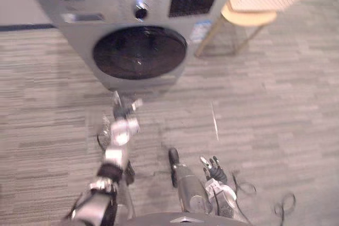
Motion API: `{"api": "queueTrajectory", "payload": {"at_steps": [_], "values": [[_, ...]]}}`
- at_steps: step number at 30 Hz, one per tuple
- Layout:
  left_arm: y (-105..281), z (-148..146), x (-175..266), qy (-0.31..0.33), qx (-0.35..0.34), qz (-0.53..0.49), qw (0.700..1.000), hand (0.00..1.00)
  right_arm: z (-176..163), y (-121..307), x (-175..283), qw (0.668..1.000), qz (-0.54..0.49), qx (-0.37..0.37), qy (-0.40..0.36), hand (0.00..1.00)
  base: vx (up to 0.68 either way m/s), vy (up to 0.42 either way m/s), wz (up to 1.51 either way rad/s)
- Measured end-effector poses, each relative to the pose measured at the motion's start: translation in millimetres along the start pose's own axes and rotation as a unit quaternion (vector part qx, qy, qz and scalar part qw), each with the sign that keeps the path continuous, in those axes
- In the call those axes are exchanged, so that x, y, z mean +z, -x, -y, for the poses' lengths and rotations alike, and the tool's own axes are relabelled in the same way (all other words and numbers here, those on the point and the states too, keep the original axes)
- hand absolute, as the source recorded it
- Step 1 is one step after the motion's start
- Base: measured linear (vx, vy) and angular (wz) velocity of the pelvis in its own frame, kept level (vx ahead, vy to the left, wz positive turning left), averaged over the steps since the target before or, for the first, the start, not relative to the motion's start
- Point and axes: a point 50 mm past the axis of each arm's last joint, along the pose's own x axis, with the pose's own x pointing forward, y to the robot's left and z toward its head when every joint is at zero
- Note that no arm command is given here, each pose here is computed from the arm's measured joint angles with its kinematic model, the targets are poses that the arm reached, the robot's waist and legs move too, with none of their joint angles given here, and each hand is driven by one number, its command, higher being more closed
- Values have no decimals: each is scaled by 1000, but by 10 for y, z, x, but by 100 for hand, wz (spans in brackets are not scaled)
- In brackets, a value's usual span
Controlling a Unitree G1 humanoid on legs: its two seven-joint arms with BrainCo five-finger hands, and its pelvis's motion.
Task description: Pick up the laundry basket with both hands and put the clothes into the washing machine.
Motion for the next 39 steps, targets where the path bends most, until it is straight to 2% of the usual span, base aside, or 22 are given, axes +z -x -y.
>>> {"api": "queueTrajectory", "payload": {"at_steps": [2, 4, 9, 12, 13, 16, 20, 22, 26, 28, 33, 39], "values": [[315, -222, -708, -60, -8, -121, 991, 0, 205, 23, -92, 999, -26, -42, 9, 0, 113, 13, 51], [506, -384, -1009, -79, -4, -181, 980, 0, 305, 45, -168, 997, -46, -62, 19, 0, 83, 2, 36], [756, -912, -1325, -44, 85, -263, 960, 0, 366, 33, -302, 990, -101, -78, 56, 0, 52, -3, 29], [911, -1088, -1464, 16, 139, -303, 943, 0, 396, 48, -374, 987, -124, -90, 51, 0, 30, 39, 36], [937, -1113, -1484, 40, 152, -308, 938, 0, 421, 56, -385, 986, -126, -97, 43, 0, 40, 58, 62], [949, -1125, -1497, 58, 158, -312, 935, 0, 495, 77, -416, 983, -140, -115, 41, 0, 23, 79, 97], [819, -1037, -1386, 26, 116, -289, 950, 0, 627, 156, -477, 977, -159, -136, 50, 0, 112, 141, 134], [802, -957, -1372, 18, 96, -284, 954, 0, 571, 107, -400, 981, -140, -119, 69, 0, 62, 168, 132], [695, -993, -1235, 25, 99, -249, 963, 0, 344, 34, -419, 984, -140, -83, 78, 0, 167, 148, 108], [701, -994, -1245, 25, 99, -251, 963, 0, 335, 23, -402, 984, -136, -82, 76, 0, 106, 68, 74], [809, -1070, -1360, 11, 111, -275, 955, 0, 270, -6, -383, 984, -135, -63, 98, 0, 243, -10, 78], [958, -1109, -1502, 48, 141, -310, 939, 0, 109, -26, -448, 981, -151, -30, 115, 0, 419, -179, 44]]}}
